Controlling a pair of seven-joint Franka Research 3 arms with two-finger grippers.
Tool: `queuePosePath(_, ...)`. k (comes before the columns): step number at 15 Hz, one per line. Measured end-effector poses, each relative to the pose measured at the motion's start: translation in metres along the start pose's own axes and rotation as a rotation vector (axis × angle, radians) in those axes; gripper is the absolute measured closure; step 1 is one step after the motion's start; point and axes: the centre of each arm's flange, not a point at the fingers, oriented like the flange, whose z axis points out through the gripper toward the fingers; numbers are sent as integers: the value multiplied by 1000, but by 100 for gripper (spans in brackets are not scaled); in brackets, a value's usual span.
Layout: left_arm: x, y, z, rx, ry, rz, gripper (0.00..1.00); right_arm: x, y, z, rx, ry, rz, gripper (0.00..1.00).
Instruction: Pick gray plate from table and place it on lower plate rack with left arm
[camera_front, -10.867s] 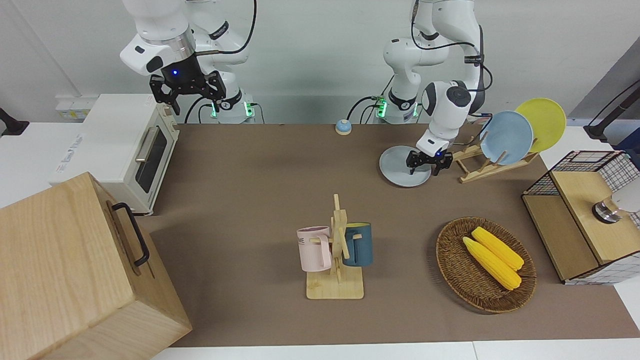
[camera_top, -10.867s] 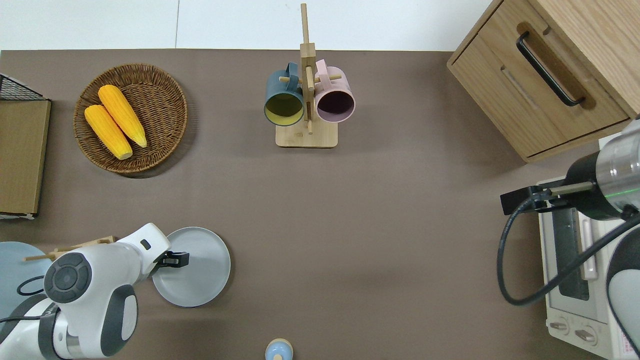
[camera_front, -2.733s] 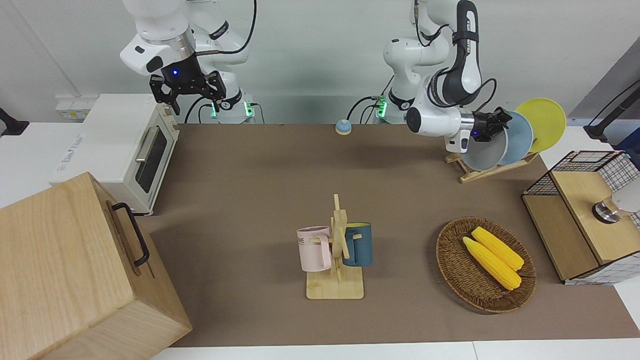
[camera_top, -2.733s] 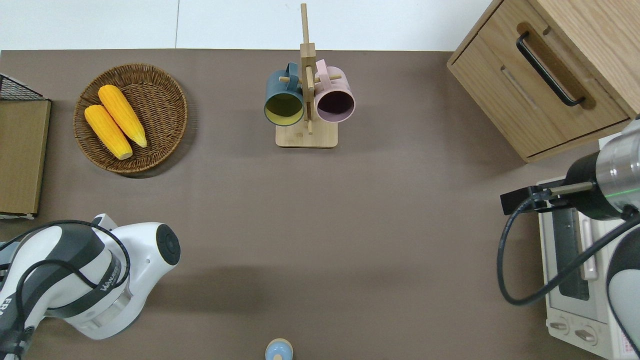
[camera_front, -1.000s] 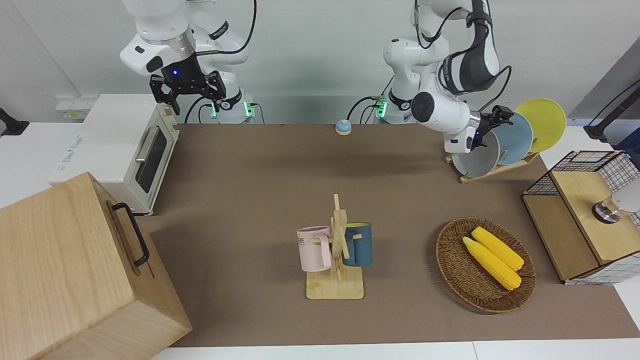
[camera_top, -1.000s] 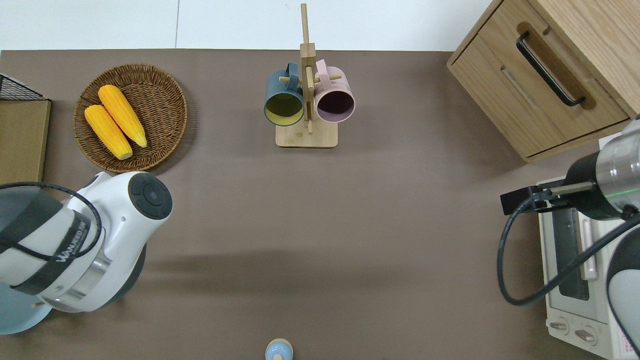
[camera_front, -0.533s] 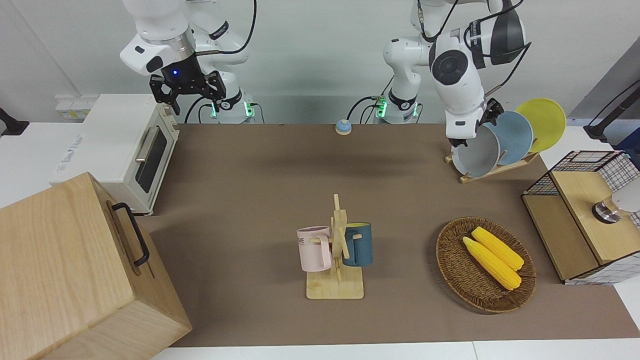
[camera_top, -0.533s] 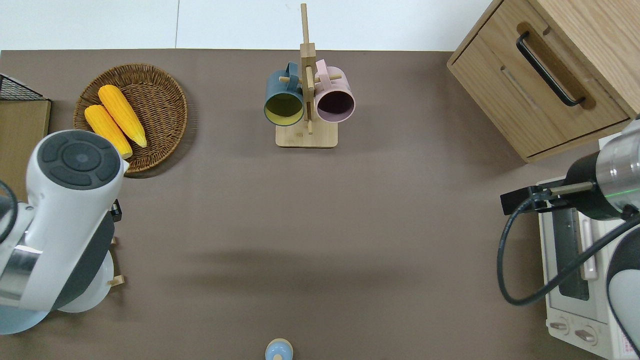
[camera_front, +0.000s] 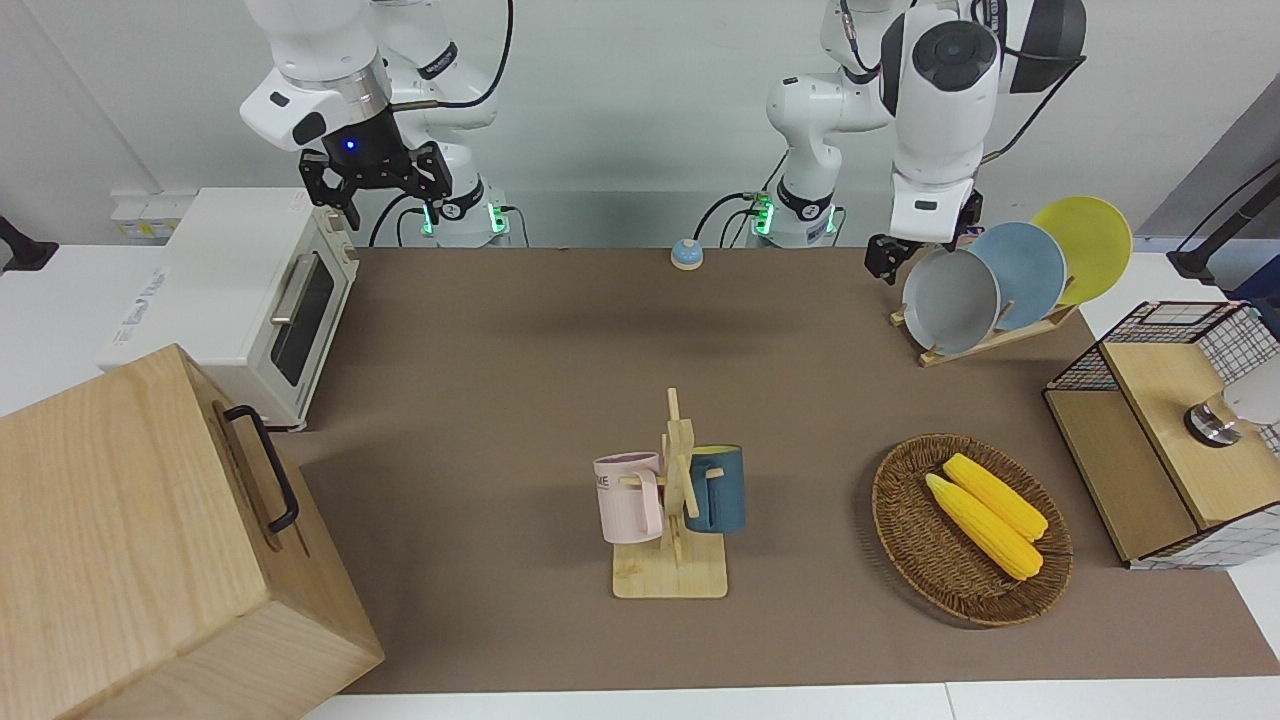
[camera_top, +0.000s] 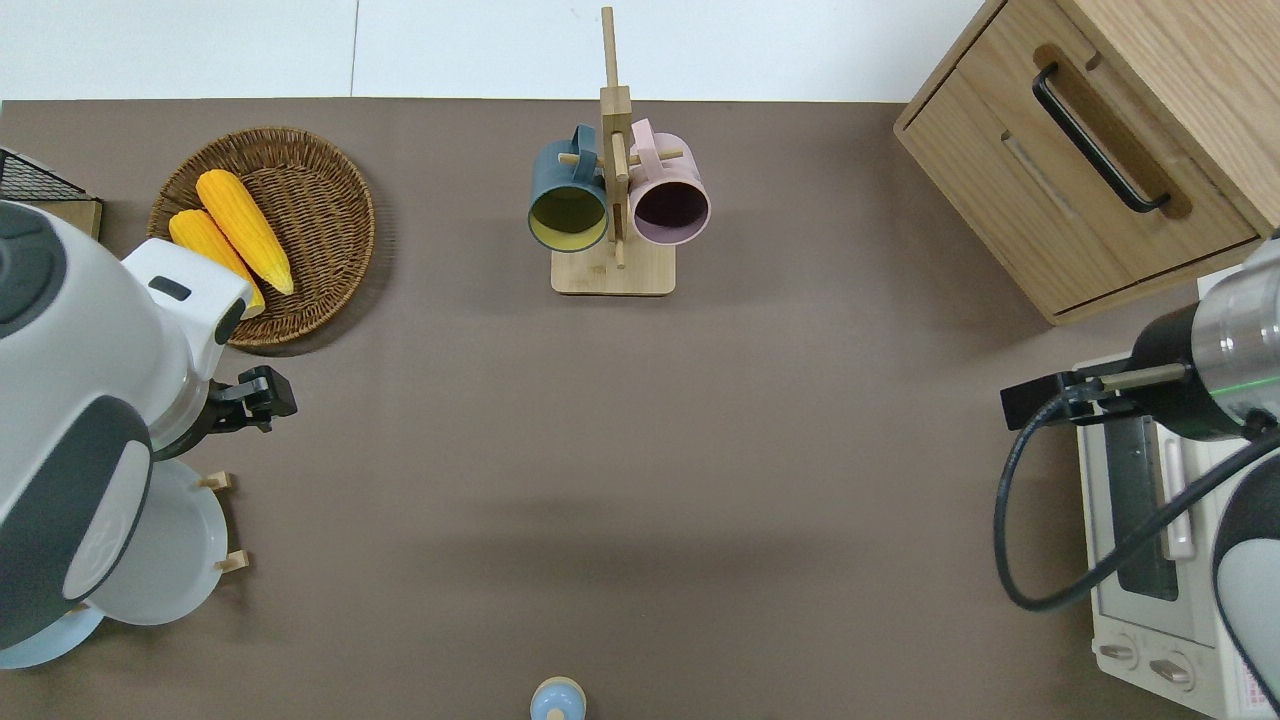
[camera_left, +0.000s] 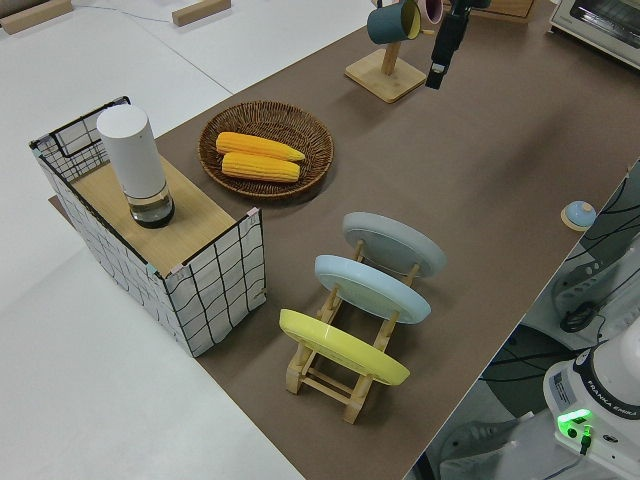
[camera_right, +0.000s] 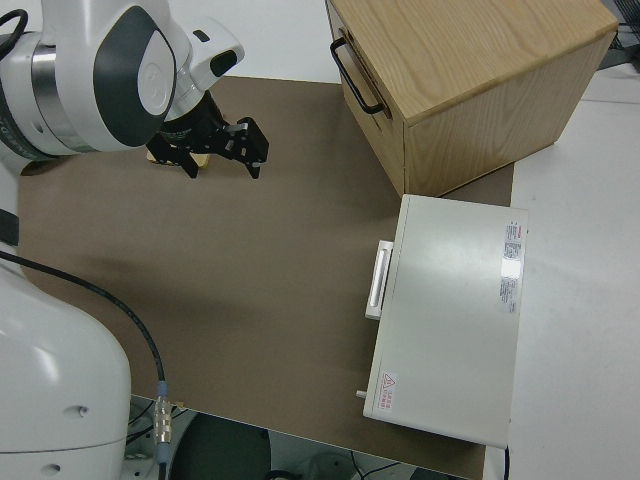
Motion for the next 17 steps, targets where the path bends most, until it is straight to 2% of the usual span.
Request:
queuePosePath(3, -2, 3, -20, -124, -11, 116, 0, 0, 0, 0, 0, 0, 0, 1)
queuePosePath(5, -1, 6, -30, -205, 4, 181, 0, 0, 0, 0, 0, 0, 0, 1)
queuePosePath(7, 2, 10, -37, -273, 31, 220, 0, 0, 0, 0, 0, 0, 0, 1)
queuePosePath(10, 5, 11, -41, -327, 53, 237, 0, 0, 0, 0, 0, 0, 0, 1)
queuePosePath(17, 5, 13, -43, -333, 64, 268, 0, 0, 0, 0, 0, 0, 0, 1)
